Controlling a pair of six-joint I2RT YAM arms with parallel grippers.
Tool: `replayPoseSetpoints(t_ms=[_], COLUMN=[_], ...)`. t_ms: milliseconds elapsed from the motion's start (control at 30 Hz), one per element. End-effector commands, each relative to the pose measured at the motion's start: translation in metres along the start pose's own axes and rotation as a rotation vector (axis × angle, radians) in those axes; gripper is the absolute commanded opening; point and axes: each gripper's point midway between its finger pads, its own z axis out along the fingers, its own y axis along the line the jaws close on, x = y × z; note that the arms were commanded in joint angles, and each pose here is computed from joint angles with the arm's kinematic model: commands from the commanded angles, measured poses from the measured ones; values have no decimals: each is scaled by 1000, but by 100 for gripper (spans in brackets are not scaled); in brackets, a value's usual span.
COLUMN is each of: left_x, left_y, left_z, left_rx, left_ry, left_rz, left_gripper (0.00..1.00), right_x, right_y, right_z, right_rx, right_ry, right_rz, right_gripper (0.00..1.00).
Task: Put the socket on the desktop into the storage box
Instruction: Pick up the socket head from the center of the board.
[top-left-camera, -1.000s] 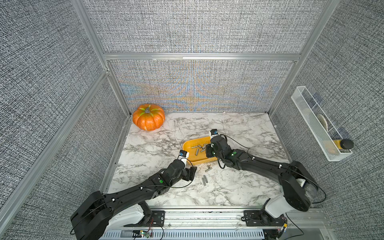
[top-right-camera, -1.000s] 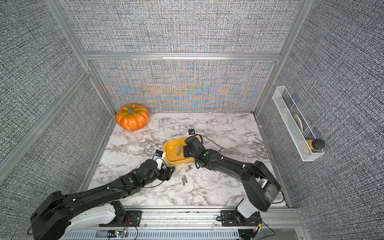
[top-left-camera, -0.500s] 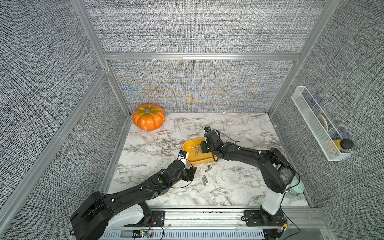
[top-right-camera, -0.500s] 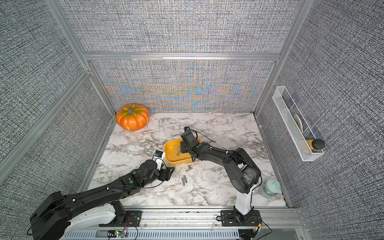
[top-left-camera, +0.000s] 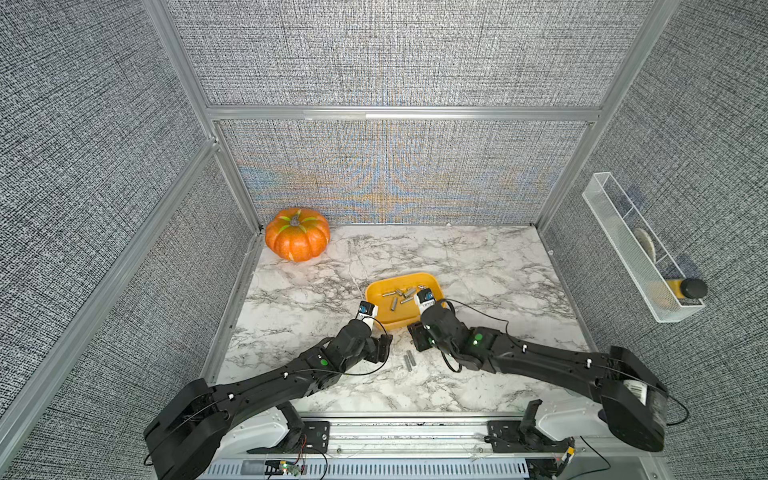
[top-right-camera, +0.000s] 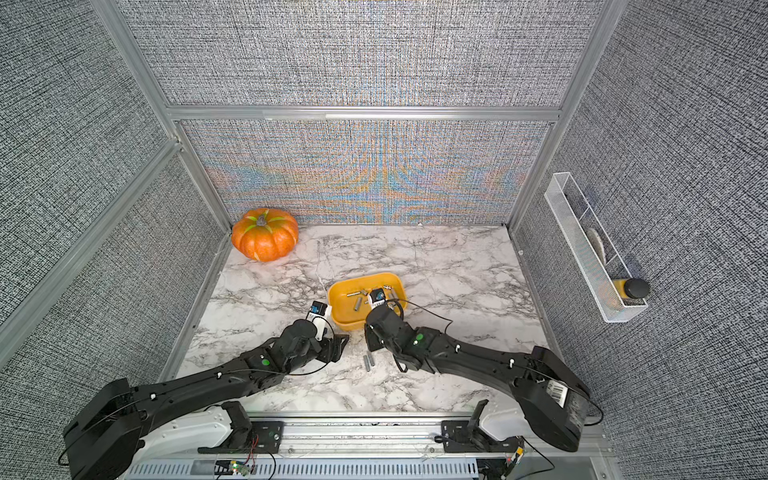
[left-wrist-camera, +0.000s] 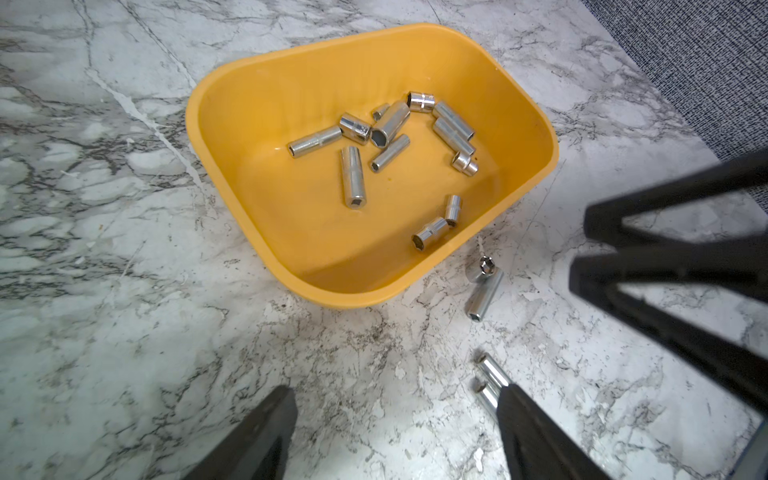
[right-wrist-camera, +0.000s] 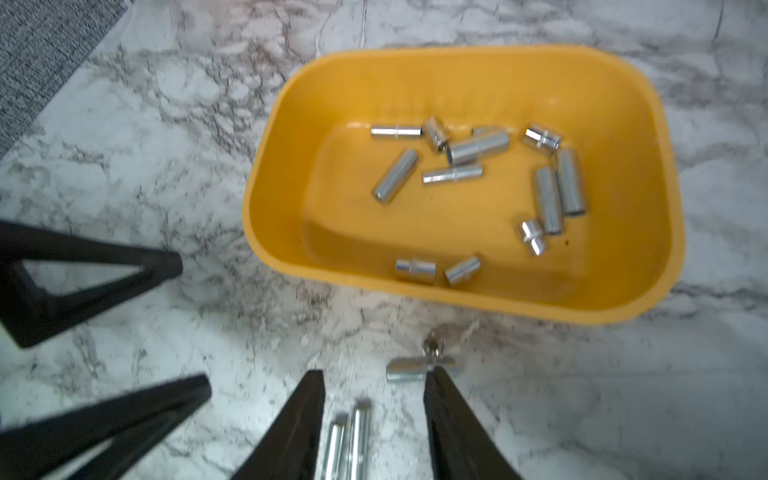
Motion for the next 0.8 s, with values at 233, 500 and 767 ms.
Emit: replayPoseSetpoints(t_ms=[233,500,767], left_x=[-2,-1,-2], left_y=[-10,-10,-9], left_z=[5,6,5], left_rx=[42,41,34], left_ry=[7,12,11], left_rz=[6,8,7], left_gripper=[81,80,80], right_x=[67,72,80], right_y=[10,17,10], right_z=[2,17,28], right_rx=[7,11,56], right_ry=[125,149,178], right_rz=[73,47,28], right_gripper=[36,33,25])
